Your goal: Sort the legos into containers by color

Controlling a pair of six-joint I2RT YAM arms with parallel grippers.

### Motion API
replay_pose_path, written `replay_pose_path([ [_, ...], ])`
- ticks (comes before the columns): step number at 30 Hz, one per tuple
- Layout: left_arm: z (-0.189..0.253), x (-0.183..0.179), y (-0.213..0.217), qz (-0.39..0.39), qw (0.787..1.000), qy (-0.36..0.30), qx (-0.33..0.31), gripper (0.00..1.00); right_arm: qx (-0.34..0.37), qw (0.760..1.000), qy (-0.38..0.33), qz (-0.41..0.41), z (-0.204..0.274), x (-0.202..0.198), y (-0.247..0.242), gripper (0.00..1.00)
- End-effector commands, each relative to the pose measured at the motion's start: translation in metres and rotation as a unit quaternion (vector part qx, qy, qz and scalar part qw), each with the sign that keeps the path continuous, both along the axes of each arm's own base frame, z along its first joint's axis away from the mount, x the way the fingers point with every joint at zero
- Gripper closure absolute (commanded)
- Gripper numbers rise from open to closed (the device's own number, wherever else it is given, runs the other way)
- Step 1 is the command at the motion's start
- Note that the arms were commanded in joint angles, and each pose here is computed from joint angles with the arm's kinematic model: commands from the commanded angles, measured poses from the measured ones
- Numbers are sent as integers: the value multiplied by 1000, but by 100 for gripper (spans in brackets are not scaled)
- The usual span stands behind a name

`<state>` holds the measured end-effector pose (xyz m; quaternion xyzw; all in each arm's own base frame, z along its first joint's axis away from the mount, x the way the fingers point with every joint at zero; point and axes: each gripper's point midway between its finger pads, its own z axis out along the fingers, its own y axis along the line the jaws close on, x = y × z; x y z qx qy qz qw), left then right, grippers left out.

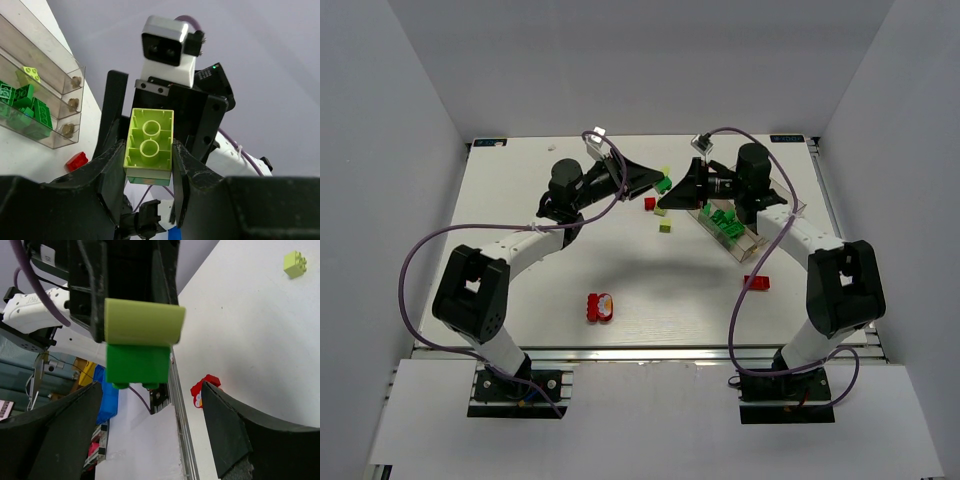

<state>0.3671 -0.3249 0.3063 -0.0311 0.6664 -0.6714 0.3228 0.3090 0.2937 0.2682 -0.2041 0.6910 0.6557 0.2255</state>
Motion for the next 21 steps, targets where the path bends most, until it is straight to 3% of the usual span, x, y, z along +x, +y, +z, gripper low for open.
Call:
replay_pose_path([
  [1,13,-7,-2,-12,1000,-19,-12,85,20,999,-47,5,26,6,4,16],
  [21,4,-12,-4,-21,1000,-14,-7,85,23,998,-51,-19,33,23,2,27],
])
